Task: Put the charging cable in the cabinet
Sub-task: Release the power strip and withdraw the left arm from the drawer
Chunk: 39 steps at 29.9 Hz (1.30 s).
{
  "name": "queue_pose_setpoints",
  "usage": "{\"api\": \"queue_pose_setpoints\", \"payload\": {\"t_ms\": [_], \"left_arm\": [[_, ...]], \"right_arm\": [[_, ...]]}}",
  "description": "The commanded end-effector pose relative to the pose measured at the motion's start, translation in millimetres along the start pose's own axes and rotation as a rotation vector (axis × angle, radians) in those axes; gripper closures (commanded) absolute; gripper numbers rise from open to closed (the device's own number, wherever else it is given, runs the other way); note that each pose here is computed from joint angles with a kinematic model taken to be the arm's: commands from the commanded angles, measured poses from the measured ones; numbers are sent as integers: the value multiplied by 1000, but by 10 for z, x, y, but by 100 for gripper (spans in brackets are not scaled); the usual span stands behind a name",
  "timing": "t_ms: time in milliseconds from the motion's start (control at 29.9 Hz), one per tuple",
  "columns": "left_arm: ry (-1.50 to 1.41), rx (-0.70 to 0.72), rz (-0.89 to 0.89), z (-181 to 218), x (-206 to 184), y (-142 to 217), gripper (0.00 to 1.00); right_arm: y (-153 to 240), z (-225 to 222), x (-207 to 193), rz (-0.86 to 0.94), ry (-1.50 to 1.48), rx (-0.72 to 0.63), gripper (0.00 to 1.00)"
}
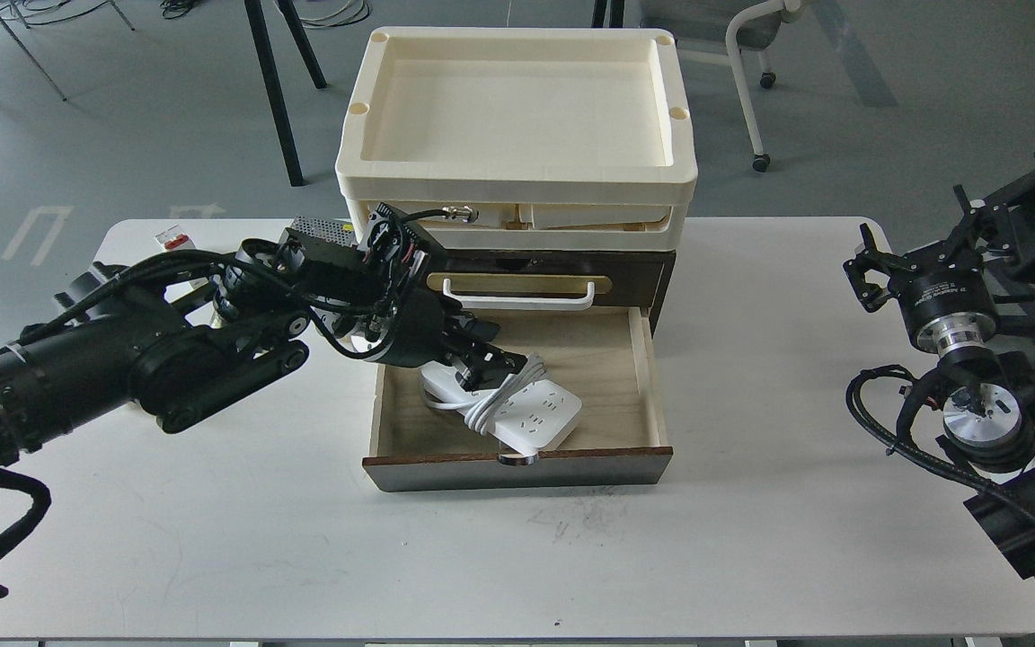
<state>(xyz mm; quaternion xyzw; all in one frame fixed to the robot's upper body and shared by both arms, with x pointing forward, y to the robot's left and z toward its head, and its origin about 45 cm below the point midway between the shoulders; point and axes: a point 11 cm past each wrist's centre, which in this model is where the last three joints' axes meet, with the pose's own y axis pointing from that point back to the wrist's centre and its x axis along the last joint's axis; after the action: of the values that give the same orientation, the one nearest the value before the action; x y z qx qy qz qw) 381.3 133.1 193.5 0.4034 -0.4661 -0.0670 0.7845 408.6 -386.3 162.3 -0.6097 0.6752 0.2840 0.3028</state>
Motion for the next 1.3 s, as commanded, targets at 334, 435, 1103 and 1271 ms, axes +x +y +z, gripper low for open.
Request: {"api": "queue_pose_setpoints", "payload": {"t_ms": [334,435,1103,1271], "left_arm": [[396,-569,561,768,1420,793,0],[555,-665,701,632,1744,1133,0],[1717,-722,1497,-1957,550,2452,0],[1839,-626,1519,-2078,-58,2224,0]], "right_arm": [[-4,-3,-5,-2,0,1,0],[-4,-1,-5,-2,0,-1,0],[-58,41,-22,27,14,-63,0],[-107,8,-88,10,11,-56,0]]}}
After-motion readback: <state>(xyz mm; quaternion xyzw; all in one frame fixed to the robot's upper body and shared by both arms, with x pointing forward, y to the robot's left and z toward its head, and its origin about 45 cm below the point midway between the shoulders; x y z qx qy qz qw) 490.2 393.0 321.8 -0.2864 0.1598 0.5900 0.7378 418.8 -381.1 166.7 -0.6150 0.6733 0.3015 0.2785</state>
